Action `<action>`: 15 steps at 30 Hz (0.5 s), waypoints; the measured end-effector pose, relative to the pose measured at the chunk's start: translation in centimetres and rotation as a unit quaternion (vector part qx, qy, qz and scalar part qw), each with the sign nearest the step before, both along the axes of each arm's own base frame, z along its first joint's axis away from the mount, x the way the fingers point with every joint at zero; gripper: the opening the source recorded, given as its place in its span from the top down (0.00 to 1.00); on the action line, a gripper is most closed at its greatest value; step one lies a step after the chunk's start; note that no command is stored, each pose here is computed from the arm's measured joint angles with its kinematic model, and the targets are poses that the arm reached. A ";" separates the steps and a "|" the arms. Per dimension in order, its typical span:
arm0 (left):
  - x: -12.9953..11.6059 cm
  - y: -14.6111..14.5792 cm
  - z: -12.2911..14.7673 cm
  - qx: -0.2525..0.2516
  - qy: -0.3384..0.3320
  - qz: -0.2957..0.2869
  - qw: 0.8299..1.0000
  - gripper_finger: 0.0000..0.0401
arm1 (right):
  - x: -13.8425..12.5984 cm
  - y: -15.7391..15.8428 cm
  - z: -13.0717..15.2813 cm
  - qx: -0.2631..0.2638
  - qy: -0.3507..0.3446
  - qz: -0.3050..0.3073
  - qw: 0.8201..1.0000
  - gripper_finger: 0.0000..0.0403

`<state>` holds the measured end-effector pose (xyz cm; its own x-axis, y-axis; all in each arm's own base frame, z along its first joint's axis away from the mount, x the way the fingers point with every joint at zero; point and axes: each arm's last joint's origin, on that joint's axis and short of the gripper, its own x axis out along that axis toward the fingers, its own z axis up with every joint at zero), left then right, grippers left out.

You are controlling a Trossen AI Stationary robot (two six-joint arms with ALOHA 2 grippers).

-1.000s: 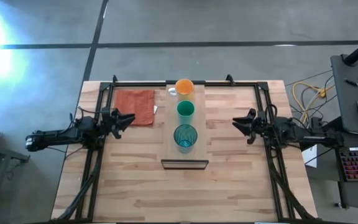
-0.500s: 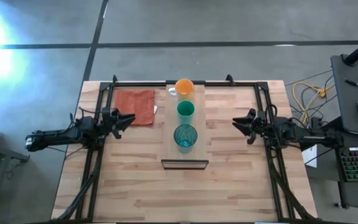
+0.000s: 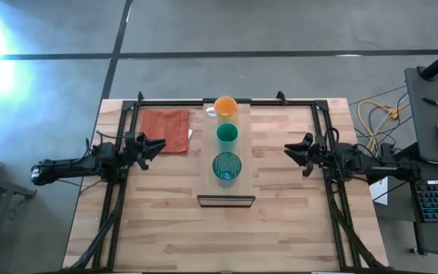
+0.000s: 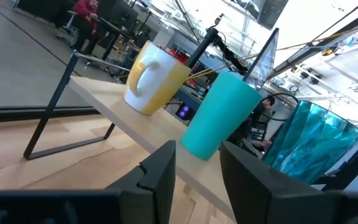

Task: Stack small to large cups/mugs on shelf
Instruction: Return to Home Position

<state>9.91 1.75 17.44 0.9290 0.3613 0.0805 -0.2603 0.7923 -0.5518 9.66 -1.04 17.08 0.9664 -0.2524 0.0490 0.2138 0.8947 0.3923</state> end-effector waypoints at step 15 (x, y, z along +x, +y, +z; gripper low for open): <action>0.0 0.0 0.0 0.000 -0.001 0.000 1.000 0.72 | 0.0 0.0 0.0 0.000 0.000 0.000 1.000 0.69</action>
